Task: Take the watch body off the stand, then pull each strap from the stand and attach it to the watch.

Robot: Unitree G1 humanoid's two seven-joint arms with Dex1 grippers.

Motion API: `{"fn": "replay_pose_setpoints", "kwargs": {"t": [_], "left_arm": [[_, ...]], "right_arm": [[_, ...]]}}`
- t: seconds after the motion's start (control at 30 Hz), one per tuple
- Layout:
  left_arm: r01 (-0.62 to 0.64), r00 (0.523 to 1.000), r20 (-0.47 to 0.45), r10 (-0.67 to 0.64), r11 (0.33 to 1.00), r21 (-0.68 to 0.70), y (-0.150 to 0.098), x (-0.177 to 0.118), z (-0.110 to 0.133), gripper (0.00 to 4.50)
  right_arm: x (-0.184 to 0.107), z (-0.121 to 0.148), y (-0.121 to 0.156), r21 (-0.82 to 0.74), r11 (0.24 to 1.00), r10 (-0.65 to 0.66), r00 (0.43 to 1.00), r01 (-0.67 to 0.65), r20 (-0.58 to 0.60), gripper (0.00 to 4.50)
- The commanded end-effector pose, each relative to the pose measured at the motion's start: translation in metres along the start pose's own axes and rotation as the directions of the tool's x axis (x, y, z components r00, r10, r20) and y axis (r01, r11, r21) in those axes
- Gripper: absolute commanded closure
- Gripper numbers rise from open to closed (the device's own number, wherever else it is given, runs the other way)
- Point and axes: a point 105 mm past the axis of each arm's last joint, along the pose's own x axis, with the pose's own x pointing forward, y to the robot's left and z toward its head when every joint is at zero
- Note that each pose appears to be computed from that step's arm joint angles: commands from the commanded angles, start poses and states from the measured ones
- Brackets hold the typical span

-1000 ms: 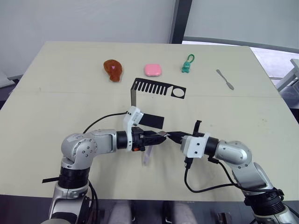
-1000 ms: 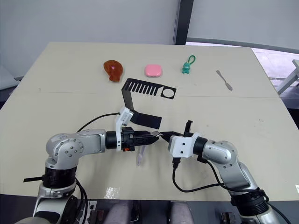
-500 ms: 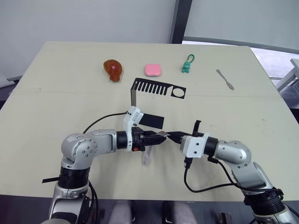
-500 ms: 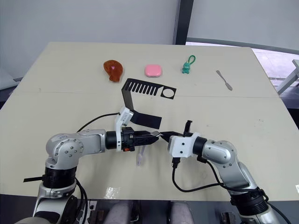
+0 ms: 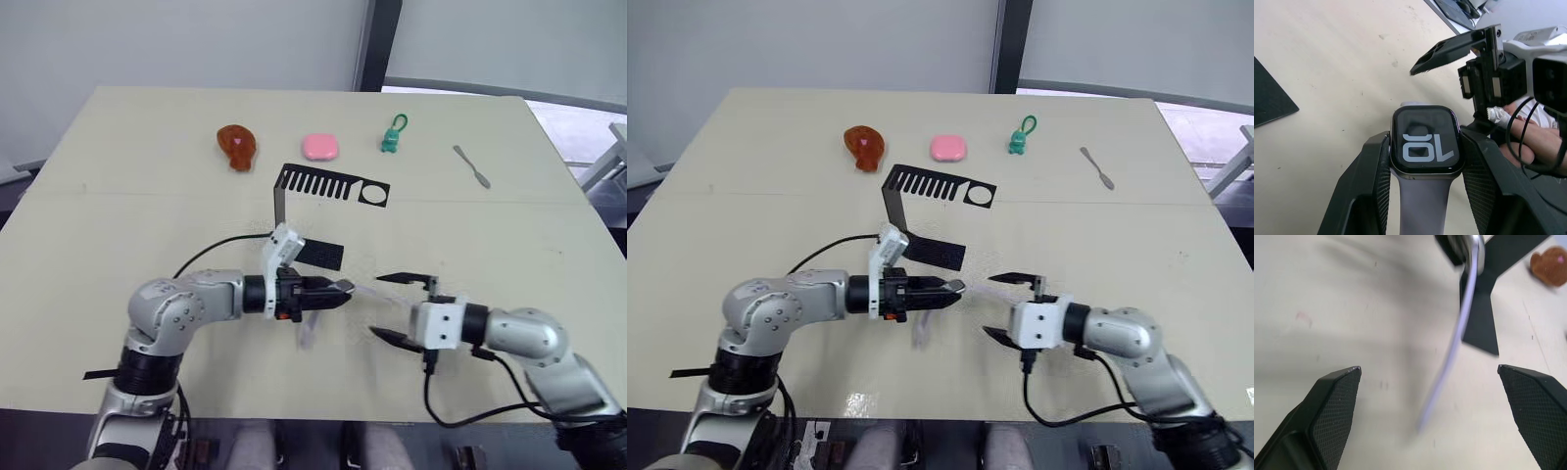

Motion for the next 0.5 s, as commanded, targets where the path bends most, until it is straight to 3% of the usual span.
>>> {"fn": "replay_pose_setpoints", "kwargs": {"t": [0.03,0.07,0.13,0.2,0.33,0.5], "left_arm": [[0.071,0.995,0.053,-0.085,0.97,0.233,-0.011,-0.018,0.012,2.91],[0.077,0.994,0.048,-0.1,0.933,0.351,-0.011,-0.024,0.011,2.91],[0.136,0.987,-0.018,-0.158,0.78,0.611,-0.017,-0.035,0.004,2.91],[0.104,0.991,-0.014,-0.136,0.69,0.716,-0.012,-0.043,0.002,2.91],[0.113,0.986,-0.041,-0.162,0.47,0.875,-0.017,-0.061,-0.002,2.91],[0.128,0.982,-0.076,-0.171,0.316,0.94,-0.022,-0.067,-0.007,2.91]], "right_arm": [[-0.023,0.013,-0.012,0.016,0.998,-0.069,0.994,0.068,0.079,0.02],[-0.03,0.012,-0.019,0.057,0.991,-0.124,0.989,0.119,0.085,0.02],[-0.044,0.009,-0.029,0.122,0.97,-0.22,0.972,0.21,0.075,0.02],[-0.056,0.012,-0.033,0.183,0.95,-0.274,0.956,0.253,0.101,0.02],[-0.074,0.039,-0.035,0.339,0.904,-0.355,0.901,0.262,0.251,0.02],[-0.082,0.052,-0.006,0.438,0.894,-0.239,0.931,0.099,0.277,0.02]]}}
